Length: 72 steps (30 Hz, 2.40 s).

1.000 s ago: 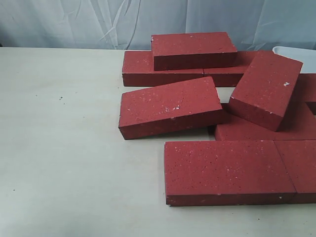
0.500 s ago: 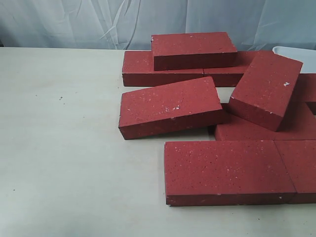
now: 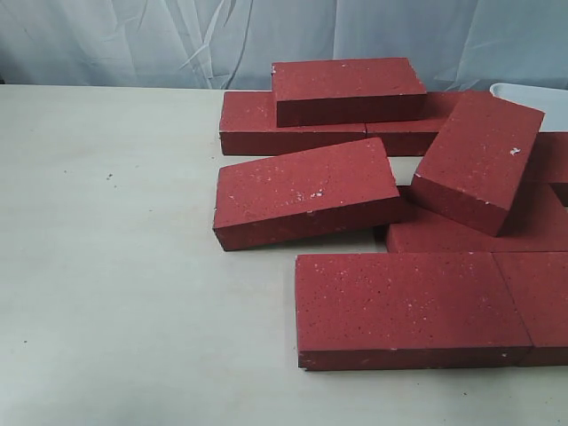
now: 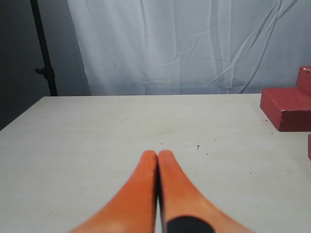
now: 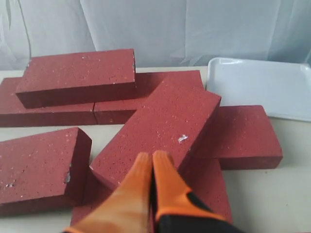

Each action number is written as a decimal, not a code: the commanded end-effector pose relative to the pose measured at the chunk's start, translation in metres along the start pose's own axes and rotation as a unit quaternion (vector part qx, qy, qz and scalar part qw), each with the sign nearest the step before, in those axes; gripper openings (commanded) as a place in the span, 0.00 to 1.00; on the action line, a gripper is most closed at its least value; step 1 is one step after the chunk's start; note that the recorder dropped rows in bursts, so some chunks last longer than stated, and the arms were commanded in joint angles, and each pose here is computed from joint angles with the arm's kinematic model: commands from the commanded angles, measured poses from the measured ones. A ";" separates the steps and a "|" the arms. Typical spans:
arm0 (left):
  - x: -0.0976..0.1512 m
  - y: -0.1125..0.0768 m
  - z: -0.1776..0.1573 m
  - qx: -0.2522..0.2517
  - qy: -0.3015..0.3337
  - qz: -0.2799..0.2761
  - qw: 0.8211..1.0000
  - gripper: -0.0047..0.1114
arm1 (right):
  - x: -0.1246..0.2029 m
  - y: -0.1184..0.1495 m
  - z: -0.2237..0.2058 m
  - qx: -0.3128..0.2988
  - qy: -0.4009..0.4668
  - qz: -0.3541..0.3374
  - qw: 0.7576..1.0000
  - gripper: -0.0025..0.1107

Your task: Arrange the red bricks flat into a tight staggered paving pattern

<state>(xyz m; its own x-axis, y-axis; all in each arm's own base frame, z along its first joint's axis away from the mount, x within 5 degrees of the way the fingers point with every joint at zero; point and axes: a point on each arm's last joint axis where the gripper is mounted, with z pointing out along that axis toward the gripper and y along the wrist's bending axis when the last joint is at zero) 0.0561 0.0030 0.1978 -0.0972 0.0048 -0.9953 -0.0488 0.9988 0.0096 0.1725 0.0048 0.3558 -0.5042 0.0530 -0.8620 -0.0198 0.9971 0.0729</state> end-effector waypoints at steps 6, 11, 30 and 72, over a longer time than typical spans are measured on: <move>0.001 0.000 0.000 0.004 -0.003 0.000 1.000 0.04 | -0.009 -0.002 0.079 -0.001 0.124 0.009 0.992 0.01; 0.001 0.000 0.000 0.004 -0.003 0.000 1.000 0.04 | 0.006 0.003 0.116 -0.010 0.180 0.005 0.984 0.01; 0.001 0.000 0.000 0.004 -0.003 0.000 1.000 0.04 | 0.050 0.094 0.203 -0.100 0.273 -0.112 0.950 0.01; 0.001 0.000 0.000 0.004 -0.003 0.000 1.000 0.04 | 0.032 0.051 0.237 -0.016 0.357 -0.144 0.923 0.01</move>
<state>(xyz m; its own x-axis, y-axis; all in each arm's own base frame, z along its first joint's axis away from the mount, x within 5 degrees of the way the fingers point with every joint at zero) 0.0561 0.0030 0.1978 -0.0972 0.0048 -0.9953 -0.0488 0.9988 0.0096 0.3573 0.0720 0.2103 -0.9199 -0.2787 -0.2760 -0.2673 0.9604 -0.0789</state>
